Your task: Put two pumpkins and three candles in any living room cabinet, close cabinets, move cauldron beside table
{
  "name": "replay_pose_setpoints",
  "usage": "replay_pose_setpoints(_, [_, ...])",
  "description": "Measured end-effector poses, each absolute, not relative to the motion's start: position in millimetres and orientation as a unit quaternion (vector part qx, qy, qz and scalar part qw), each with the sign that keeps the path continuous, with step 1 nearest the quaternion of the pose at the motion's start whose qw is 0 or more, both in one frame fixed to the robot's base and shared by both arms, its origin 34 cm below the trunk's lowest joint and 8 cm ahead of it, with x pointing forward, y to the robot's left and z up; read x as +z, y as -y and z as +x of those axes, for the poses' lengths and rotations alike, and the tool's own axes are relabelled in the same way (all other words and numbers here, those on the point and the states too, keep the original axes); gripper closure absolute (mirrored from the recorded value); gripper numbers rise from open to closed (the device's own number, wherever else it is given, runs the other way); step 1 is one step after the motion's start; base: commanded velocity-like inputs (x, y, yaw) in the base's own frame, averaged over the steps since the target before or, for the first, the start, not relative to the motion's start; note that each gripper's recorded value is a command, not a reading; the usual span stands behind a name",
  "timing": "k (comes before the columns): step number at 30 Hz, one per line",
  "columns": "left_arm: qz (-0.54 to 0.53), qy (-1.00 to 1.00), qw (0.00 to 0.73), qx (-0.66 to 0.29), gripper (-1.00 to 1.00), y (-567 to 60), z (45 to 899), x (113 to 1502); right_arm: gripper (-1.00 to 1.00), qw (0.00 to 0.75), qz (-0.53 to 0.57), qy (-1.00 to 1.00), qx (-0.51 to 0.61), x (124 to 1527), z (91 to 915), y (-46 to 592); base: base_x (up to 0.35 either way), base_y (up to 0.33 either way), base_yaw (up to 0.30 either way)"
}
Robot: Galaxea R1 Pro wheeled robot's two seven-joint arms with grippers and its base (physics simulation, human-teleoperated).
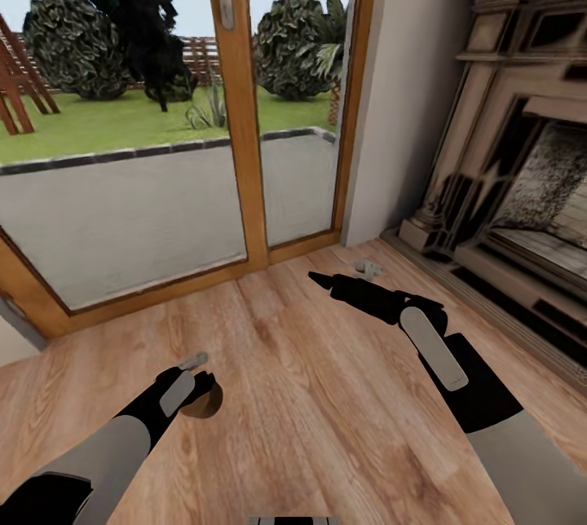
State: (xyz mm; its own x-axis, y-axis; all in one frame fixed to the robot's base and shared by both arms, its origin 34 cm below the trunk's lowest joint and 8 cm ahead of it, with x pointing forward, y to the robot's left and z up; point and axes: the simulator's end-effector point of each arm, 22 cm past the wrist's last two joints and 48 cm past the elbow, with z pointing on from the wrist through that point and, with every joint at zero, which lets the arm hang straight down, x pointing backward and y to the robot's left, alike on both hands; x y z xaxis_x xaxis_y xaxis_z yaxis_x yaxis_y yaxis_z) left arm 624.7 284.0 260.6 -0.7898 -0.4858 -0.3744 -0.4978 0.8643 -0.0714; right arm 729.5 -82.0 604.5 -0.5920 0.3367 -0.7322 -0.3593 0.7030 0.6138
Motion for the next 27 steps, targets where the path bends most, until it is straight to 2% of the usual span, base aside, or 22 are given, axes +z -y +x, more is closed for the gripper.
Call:
replay_pose_setpoints(11, [-0.26,-0.946,0.194,0.015,1.0,-283.9,624.6,260.6,-1.0,0.454,-0.006,-0.804,0.385,604.9,730.3,82.9,0.258,0.0,-0.241])
replay_pose_setpoints(19, [-0.259,-0.946,0.194,0.016,1.0,-284.0,624.7,260.5,-1.0,0.446,0.012,-0.811,0.38,591.3,735.5,93.7,0.03,0.0,-0.05])
replay_pose_setpoints(27, [-0.258,-0.946,0.198,0.013,1.0,-281.7,627.2,265.8,-1.0,0.436,0.103,-0.798,0.403,568.1,757.6,160.6,0.001,0.0,-0.059])
